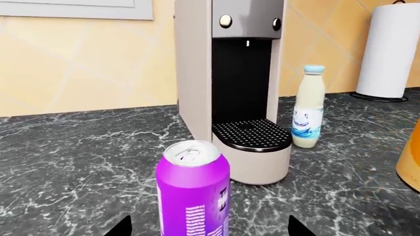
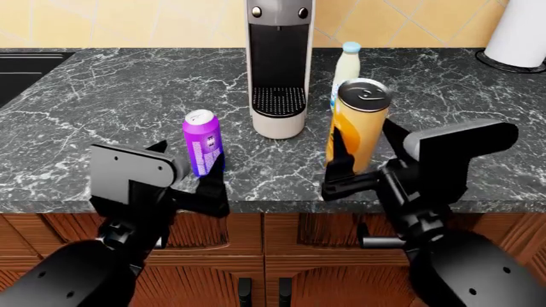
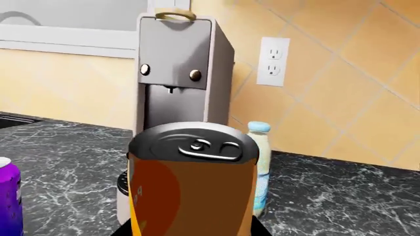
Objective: Move the drinks to the dining counter.
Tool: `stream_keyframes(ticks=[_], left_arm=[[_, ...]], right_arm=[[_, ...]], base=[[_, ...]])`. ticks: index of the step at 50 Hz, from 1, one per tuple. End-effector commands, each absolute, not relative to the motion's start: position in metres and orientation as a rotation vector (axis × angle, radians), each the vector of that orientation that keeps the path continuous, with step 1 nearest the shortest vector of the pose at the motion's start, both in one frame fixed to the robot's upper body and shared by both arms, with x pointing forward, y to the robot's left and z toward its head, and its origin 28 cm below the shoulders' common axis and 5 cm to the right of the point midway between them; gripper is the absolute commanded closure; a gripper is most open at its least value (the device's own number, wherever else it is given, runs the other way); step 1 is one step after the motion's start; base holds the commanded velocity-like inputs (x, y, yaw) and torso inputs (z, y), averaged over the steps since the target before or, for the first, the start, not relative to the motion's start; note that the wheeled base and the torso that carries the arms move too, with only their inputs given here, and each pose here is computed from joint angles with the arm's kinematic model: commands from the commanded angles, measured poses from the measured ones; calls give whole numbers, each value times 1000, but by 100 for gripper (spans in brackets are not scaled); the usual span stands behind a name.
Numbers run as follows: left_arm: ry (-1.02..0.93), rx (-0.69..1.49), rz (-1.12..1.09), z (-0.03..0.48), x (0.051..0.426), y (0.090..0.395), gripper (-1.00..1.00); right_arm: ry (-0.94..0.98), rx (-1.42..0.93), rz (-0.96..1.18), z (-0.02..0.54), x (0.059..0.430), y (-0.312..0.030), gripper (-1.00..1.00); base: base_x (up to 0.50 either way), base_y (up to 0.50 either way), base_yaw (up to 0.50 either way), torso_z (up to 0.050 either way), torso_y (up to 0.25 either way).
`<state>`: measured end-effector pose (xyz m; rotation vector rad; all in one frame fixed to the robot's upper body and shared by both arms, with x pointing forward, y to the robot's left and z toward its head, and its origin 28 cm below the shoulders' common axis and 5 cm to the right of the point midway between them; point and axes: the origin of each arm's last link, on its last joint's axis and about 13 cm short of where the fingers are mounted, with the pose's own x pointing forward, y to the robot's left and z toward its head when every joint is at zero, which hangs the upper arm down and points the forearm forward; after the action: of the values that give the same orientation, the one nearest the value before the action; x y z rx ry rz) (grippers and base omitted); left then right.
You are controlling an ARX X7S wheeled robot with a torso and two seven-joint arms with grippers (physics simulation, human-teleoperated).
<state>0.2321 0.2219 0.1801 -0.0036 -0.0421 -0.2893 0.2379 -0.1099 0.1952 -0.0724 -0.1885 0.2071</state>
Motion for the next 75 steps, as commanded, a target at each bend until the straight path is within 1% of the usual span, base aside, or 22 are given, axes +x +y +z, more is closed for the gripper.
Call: stream_keyframes(ticks=[1, 8, 31, 45, 74, 75], left_arm=[[-35, 14, -281, 178, 242, 222, -100], [-25, 40, -266, 174, 250, 221, -100], [-9, 35, -262, 171, 269, 222, -100], [-3, -4, -281, 172, 282, 223, -100], [13, -30, -329, 173, 291, 216, -100], [15, -24, -323, 172, 291, 216, 100]], right_arm=[[-311, -99, 257, 225, 213, -104, 100], [-347, -117, 280, 234, 202, -99, 100], [-368, -108, 264, 235, 197, -102, 100], [-370, -114, 261, 238, 195, -103, 100], [-367, -107, 253, 234, 193, -105, 100], [-367, -107, 252, 234, 193, -105, 100]], base=[[0, 0, 0, 0, 0], [0, 0, 0, 0, 1], [0, 0, 0, 0, 0], [0, 0, 0, 0, 0], [0, 0, 0, 0, 0], [0, 0, 0, 0, 0]])
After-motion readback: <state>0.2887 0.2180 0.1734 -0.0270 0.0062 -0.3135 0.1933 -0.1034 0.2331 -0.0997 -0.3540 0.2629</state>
